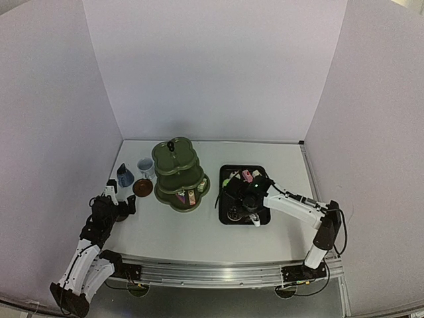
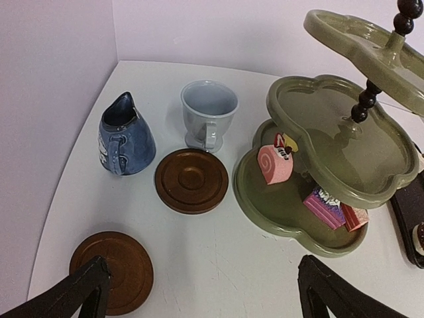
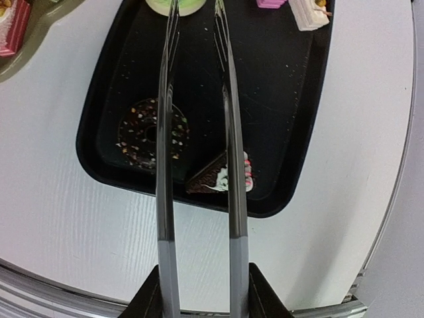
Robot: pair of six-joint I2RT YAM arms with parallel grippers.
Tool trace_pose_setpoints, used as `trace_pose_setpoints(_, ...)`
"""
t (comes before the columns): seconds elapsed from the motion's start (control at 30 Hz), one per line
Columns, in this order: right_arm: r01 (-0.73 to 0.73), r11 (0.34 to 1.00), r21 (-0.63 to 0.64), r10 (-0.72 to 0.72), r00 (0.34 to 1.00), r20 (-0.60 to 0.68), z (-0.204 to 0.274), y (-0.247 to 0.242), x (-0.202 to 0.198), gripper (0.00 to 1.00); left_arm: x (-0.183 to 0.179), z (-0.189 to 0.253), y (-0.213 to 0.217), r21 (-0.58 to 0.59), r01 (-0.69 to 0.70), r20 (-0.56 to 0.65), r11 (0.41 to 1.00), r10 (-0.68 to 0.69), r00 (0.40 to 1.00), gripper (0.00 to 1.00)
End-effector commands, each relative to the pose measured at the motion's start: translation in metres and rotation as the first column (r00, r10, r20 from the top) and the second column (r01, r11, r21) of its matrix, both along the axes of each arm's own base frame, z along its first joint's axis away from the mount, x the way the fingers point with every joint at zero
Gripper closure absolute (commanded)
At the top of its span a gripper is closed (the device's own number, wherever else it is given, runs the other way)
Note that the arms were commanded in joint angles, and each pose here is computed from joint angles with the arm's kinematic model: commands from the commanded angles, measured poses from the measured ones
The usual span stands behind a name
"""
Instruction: Serve the afternoon tea
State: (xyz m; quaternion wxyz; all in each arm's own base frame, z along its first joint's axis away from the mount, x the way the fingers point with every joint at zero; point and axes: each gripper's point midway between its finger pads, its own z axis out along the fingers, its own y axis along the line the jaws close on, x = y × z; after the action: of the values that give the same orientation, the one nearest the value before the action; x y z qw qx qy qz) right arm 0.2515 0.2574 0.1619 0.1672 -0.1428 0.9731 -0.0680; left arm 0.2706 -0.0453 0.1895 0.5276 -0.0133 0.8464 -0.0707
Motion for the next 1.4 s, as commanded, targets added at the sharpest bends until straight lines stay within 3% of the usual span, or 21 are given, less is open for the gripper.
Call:
trace_pose_setpoints(0.0,0.062,0.998,0.012,-0.063,0.997,0.055,0.021,-0.03,0.002,0.65,0.005,0.01,-0.006,-0.005,0.036,0.039,0.999,-0.036,0.999,0.0)
trace_pose_setpoints(0.63,0.079,0.996,0.048,-0.077,0.996,-0.044,-0.035,-0.044,0.061,0.63,0.008,0.008,-0.008,-0.007,0.045,0.029,0.999,-0.045,0.999,0.01)
trace_pose_setpoints(1.37,0.156,0.988,0.012,-0.154,0.983,-0.103,-0.08,-0.061,0.088,0.61,0.008,0.007,-0.006,-0.007,0.036,0.025,0.999,-0.036,0.999,0.01)
